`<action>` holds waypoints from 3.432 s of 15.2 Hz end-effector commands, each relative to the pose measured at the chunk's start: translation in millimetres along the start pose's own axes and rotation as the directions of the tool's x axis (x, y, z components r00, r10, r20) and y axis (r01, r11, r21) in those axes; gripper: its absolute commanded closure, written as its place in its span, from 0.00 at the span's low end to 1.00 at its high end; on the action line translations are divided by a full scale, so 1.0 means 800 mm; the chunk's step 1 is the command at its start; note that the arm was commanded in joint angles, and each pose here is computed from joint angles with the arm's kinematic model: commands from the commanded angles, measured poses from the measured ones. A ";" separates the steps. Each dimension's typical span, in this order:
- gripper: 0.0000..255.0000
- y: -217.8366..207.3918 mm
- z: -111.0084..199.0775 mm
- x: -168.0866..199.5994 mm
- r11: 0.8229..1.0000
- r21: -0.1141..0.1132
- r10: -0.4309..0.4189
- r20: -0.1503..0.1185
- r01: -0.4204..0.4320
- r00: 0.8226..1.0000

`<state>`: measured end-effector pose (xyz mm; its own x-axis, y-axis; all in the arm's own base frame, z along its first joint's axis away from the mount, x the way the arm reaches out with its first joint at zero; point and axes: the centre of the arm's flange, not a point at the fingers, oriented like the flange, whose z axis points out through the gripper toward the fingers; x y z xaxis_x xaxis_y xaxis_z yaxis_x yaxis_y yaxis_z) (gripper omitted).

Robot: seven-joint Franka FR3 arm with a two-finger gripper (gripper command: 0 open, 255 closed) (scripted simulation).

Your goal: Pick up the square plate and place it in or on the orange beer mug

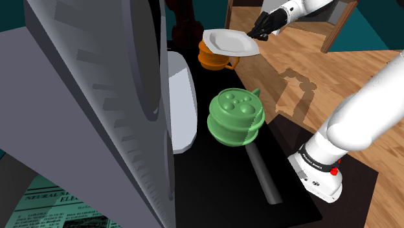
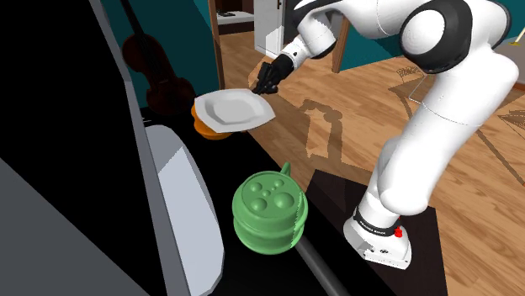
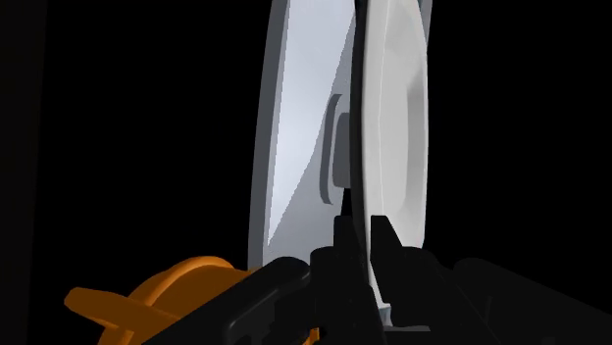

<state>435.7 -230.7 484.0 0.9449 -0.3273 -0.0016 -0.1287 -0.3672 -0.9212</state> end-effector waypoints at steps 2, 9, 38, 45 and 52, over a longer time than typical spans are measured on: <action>1.00 -0.019 -0.009 0.000 1.000 0.000 0.000 0.000 0.000 1.000; 1.00 -0.024 -0.040 0.078 1.000 0.000 0.000 0.000 0.000 1.000; 1.00 0.085 -0.056 0.240 1.000 0.000 0.000 0.000 0.000 1.000; 0.00 0.085 -0.056 0.240 1.000 0.000 0.000 0.000 0.000 1.000; 0.00 0.085 -0.106 0.240 1.000 0.000 0.000 0.000 0.000 1.000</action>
<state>587.2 -380.5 448.8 0.9447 -0.3279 -0.0012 -0.1286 -0.3670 -0.9213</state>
